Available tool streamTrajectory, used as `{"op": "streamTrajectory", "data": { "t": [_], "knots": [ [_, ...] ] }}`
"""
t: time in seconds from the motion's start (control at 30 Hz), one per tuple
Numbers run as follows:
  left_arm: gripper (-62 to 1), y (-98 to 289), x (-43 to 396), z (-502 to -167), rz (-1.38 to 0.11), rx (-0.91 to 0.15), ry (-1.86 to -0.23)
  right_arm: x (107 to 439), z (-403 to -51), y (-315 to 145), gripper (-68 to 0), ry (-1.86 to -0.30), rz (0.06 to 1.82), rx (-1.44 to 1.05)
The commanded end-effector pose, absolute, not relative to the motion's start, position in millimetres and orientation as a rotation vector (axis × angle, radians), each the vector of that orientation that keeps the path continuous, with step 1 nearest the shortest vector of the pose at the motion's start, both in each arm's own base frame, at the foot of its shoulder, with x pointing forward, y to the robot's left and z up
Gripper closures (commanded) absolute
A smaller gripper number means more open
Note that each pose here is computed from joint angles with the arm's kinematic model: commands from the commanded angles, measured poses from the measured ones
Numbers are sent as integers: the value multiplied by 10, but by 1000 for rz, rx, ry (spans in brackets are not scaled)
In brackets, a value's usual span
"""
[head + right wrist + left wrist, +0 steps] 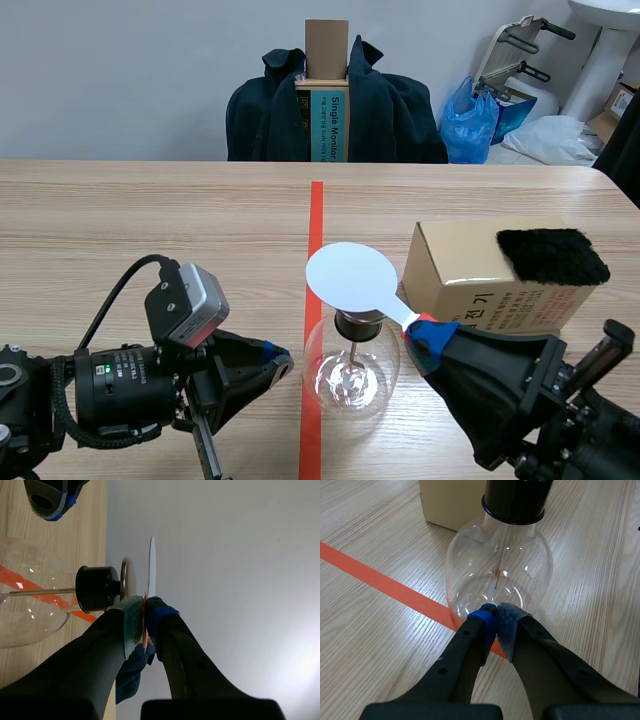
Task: Do the electroscope experiment.
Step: 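Move the plate toward and away from the electroscope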
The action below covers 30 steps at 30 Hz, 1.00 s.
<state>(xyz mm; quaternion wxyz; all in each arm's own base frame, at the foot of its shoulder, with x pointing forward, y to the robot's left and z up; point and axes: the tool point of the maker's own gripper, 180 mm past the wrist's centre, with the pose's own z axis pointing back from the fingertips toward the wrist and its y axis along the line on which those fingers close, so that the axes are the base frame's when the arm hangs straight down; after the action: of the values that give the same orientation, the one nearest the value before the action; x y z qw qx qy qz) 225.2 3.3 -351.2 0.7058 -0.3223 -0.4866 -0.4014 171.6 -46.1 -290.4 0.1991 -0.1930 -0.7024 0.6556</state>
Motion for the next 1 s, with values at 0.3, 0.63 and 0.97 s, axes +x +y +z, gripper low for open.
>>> {"op": "streamTrajectory", "data": {
  "t": [0.3,0.63,0.97],
  "knots": [
    [-21,-21,2266,-3413,-878,-743,-1116,1738,-2864,-480,-9,-1974,1873,-563],
    [-21,-25,2269,-3409,-877,-743,-1117,1833,-2871,-551,-9,-1928,1844,-617],
    [-21,-24,2269,-3410,-877,-743,-1117,1991,-2882,-724,-8,-1831,1762,-723]
  ]
}}
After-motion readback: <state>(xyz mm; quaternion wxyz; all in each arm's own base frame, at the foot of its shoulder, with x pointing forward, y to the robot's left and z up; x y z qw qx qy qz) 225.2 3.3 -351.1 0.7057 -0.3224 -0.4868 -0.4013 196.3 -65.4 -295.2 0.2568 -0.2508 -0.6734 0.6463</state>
